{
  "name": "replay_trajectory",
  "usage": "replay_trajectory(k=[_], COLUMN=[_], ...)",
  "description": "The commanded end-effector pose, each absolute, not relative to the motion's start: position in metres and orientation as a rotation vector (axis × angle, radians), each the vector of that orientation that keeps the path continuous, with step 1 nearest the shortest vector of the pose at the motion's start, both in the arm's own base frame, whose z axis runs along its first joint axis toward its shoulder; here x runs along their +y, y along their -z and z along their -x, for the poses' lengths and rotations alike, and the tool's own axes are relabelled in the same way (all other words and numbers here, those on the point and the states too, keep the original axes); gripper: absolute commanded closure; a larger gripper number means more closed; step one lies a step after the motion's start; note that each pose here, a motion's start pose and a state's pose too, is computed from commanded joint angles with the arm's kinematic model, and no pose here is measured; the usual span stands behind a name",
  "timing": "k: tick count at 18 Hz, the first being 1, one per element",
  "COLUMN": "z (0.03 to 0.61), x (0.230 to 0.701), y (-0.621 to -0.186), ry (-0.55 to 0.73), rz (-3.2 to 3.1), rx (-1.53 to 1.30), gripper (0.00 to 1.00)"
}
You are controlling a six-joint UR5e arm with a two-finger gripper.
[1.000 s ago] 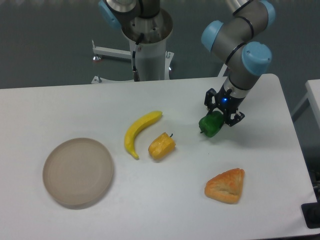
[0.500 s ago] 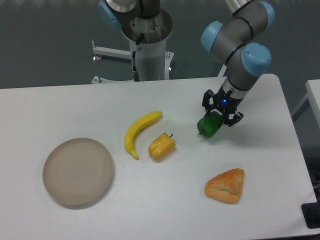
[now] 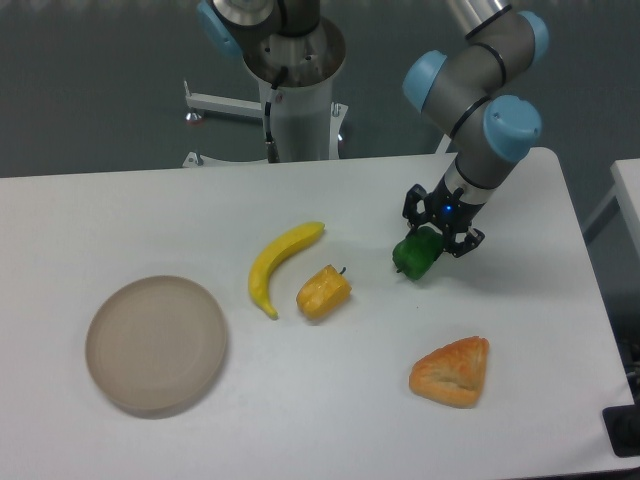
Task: Place the green pepper on the table
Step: 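Lower the green pepper onto the table surface, then open the gripper to release the green pepper and raise it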
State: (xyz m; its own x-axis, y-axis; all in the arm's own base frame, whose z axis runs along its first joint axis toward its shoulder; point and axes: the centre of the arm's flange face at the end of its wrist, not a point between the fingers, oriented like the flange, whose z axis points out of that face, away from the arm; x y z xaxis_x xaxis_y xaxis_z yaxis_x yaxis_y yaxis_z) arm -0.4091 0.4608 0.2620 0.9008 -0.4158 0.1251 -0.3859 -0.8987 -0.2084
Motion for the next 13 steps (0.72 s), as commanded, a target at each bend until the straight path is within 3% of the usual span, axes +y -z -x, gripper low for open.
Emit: replay_trajectory(k=[1,4,5,8,13], z=[0.409,0.413,0.414,0.419,0.430], x=[0.461,0.461,0.462,0.465,0.480], y=[-0.263,-0.266,-0.269,-0.281,-0.319], ry=[0.247,0.235,0.227,0.193,0.063], rz=[2.885,2.886,2.884,2.886,2.888], rx=[0.614,0.608,0.609,0.616,0.648], gripper=[0.51,0.14,0.09,0.01,0.00])
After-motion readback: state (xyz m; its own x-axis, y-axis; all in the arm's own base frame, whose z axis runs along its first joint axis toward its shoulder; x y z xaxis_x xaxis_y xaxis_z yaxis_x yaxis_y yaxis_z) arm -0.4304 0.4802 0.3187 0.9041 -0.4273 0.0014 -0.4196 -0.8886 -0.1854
